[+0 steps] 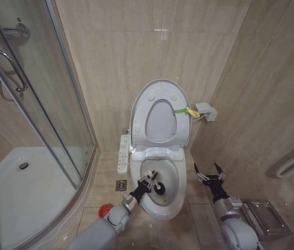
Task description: Open the toilet lid, clean the toilet bowl with a toilet brush, close the toilet lid, and flush.
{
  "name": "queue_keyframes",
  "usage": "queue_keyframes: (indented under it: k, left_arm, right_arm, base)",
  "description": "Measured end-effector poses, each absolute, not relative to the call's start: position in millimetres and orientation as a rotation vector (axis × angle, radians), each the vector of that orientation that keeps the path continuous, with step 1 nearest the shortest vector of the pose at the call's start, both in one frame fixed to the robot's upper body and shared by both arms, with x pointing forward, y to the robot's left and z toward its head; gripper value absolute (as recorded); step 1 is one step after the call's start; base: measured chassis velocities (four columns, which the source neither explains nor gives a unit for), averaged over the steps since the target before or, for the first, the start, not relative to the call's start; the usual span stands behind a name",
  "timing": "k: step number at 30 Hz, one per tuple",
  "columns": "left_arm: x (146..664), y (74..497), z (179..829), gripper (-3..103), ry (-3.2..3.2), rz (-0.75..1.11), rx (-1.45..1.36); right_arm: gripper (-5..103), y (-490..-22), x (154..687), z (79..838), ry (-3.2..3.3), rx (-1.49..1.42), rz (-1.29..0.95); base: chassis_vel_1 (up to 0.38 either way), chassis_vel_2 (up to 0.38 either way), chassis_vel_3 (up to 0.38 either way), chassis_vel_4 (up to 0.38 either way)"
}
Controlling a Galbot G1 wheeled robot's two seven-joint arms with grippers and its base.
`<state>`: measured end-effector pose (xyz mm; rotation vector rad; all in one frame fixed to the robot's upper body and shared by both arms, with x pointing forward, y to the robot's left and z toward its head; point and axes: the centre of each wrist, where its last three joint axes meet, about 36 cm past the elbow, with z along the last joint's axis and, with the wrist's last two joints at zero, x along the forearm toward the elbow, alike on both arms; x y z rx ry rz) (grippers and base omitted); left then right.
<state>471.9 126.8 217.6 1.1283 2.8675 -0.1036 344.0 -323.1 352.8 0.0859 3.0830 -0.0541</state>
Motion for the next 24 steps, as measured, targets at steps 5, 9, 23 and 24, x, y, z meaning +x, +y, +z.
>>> queue_keyframes:
  k: [5,9,23,24]
  left_arm:
    - [472.9,129.5,228.7,19,2.845,-0.106,1.126]
    - [460.1,123.6,239.4,19,2.823,-0.136,1.165]
    - [468.0,144.1,217.5,19,2.883,-0.054,1.111]
    - [466.7,142.1,223.9,19,2.869,-0.064,1.119]
  right_arm:
    - [100,-323.1,344.0,352.9,3.083,0.086,-0.054]
    - [100,-323.1,344.0,352.8,3.083,0.086,-0.054]
    - [100,-323.1,344.0,352.8,3.083,0.086,-0.054]
    - [100,-323.1,344.0,352.8,3.083,0.086,-0.054]
  base:
    - [0.0,0.0,0.0,0.0]
    - [0.0,0.0,0.0,0.0]
    - [0.0,0.0,0.0,0.0]
    - [0.0,0.0,0.0,0.0]
